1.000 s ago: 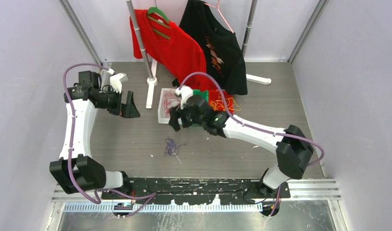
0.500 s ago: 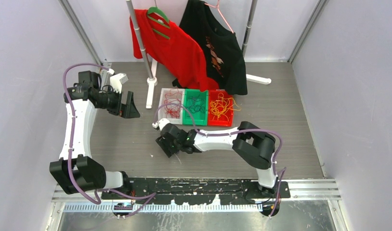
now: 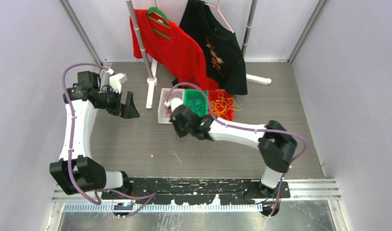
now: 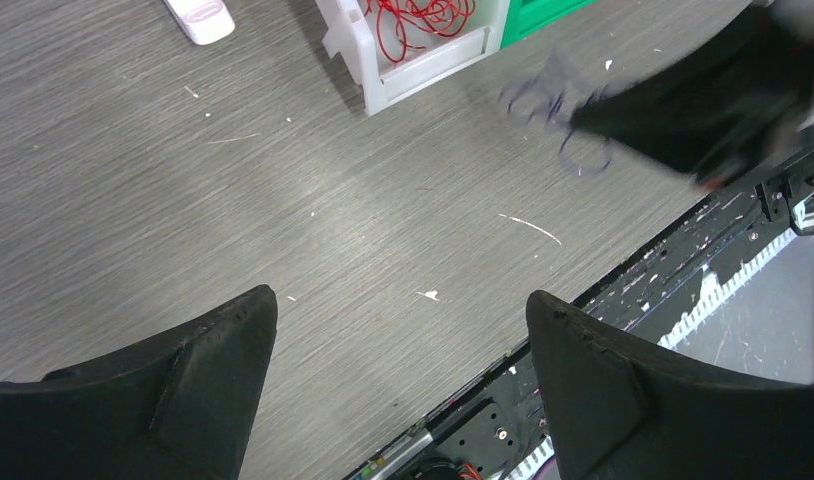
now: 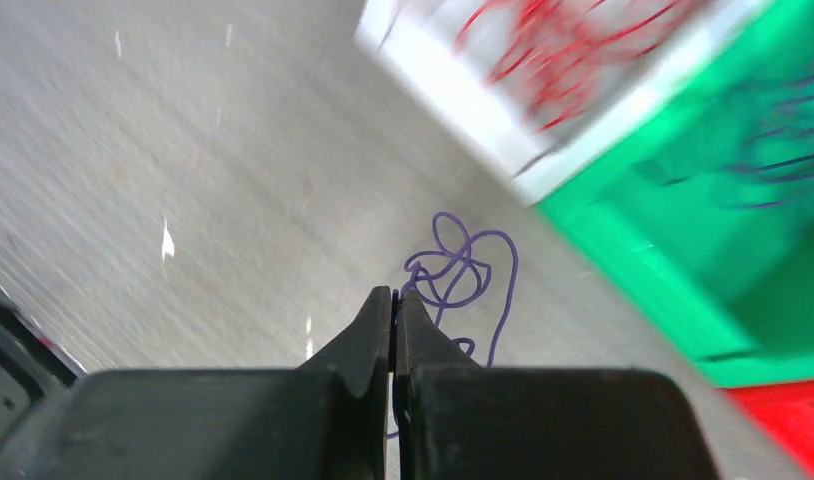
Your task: Untangle the cables
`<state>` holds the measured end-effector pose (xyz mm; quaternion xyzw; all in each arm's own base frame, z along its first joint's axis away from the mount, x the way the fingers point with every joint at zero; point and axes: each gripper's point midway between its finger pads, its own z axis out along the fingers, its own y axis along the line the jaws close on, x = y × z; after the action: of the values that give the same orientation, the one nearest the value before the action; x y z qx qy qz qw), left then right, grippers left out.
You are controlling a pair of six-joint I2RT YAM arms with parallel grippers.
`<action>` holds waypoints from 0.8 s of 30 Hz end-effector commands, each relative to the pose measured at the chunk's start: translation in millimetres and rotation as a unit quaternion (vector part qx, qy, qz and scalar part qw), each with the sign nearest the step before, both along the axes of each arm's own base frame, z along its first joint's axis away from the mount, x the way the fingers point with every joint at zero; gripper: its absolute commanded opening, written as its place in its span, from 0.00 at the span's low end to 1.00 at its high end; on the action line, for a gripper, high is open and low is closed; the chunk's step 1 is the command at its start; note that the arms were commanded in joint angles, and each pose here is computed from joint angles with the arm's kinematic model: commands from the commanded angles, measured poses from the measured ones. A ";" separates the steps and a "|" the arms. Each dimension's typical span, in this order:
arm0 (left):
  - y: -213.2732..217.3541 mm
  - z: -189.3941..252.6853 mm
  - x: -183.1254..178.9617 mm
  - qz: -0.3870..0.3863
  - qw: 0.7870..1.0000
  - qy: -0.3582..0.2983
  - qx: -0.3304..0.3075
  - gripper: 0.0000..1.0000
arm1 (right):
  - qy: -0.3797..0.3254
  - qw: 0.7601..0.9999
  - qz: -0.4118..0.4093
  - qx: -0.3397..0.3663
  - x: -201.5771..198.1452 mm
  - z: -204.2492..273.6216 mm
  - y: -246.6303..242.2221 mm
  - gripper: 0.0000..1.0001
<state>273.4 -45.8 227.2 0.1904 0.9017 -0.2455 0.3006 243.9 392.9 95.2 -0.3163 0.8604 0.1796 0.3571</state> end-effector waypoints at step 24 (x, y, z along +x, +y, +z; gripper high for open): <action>0.1 9.1 15.3 0.022 0.999 -0.028 -0.020 0.99 | -0.108 0.975 -0.171 0.089 174.7 97.5 -75.8 0.04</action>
<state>279.6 -44.0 225.1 0.1770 0.9022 -0.2447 0.3081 397.0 305.7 165.2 -0.1616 0.8650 0.1424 0.4531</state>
